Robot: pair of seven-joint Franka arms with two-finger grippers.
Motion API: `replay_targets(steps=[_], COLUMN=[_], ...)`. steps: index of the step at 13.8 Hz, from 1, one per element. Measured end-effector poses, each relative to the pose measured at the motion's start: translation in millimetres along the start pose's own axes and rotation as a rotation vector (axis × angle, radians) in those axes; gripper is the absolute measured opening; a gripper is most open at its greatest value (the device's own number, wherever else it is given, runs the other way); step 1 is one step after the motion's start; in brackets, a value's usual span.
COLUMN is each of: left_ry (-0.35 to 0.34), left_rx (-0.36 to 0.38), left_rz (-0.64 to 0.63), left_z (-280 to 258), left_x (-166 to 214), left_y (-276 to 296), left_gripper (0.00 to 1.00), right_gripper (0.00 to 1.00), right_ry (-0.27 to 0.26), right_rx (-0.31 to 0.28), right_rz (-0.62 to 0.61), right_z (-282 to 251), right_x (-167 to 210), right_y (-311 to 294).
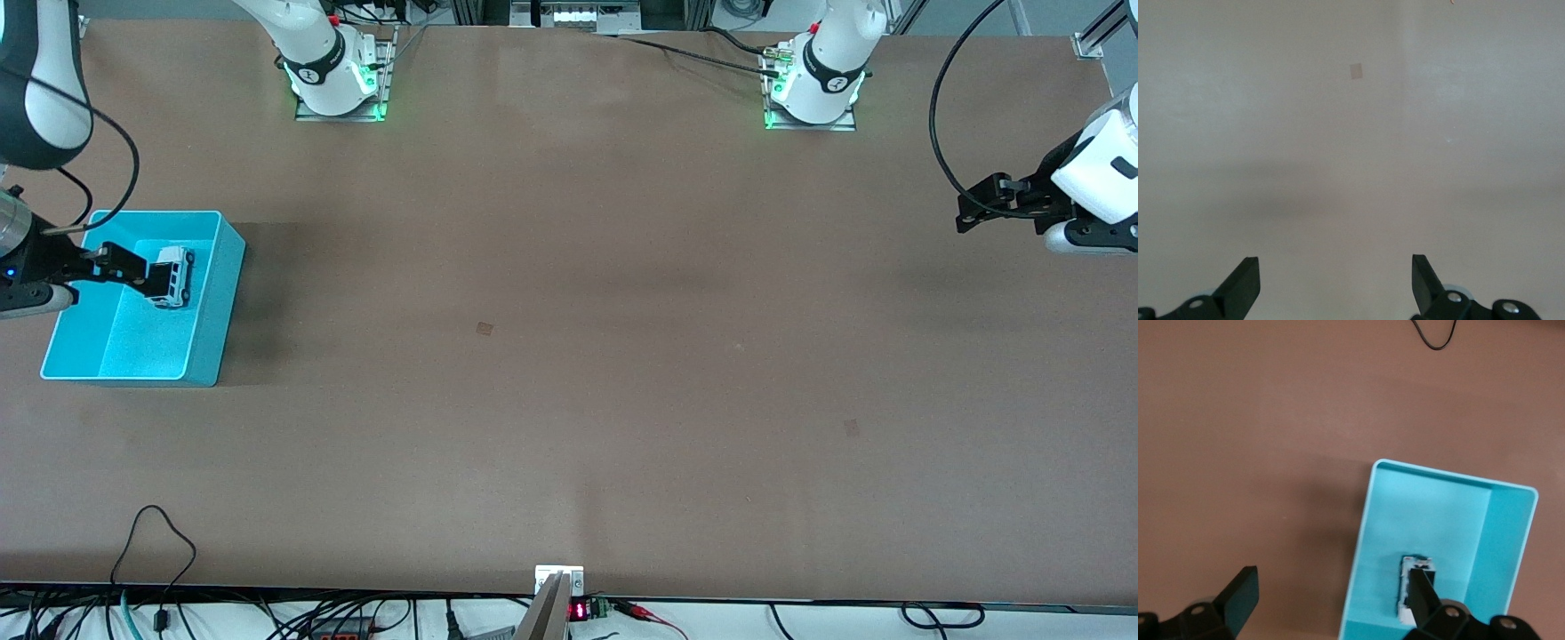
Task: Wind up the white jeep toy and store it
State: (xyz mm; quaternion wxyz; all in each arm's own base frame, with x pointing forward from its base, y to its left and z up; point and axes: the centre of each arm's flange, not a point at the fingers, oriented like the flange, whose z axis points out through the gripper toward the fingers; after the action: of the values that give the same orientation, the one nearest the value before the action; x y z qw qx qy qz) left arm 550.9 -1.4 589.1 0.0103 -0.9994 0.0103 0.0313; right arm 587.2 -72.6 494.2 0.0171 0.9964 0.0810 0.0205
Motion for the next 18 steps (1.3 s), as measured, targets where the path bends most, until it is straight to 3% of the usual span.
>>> replay_targets(steps=[10,12,15,18], left_ry=[-0.001,-0.001,-0.002,-0.002], left_rx=[0.0,0.0,-0.001,-0.002], left_rz=[0.0,-0.002,-0.021,-0.024], left_z=[0,0,0,0], left_x=[0,0,0,-1], left_y=[0,-1,-12,-14], left_gripper=[1.0,1.0,1.0,1.0], right_gripper=[1.0,1.0,1.0,1.0], right_ry=[0.009,0.018,-0.02,-0.021], right_rx=[0.037,0.037,0.038,0.039], right_rz=[0.188,0.193,0.196,0.196], right_z=[-87,-103,-119,-124], right_x=[-20,-21,-27,-28], right_y=[-93,-99,-98,-97])
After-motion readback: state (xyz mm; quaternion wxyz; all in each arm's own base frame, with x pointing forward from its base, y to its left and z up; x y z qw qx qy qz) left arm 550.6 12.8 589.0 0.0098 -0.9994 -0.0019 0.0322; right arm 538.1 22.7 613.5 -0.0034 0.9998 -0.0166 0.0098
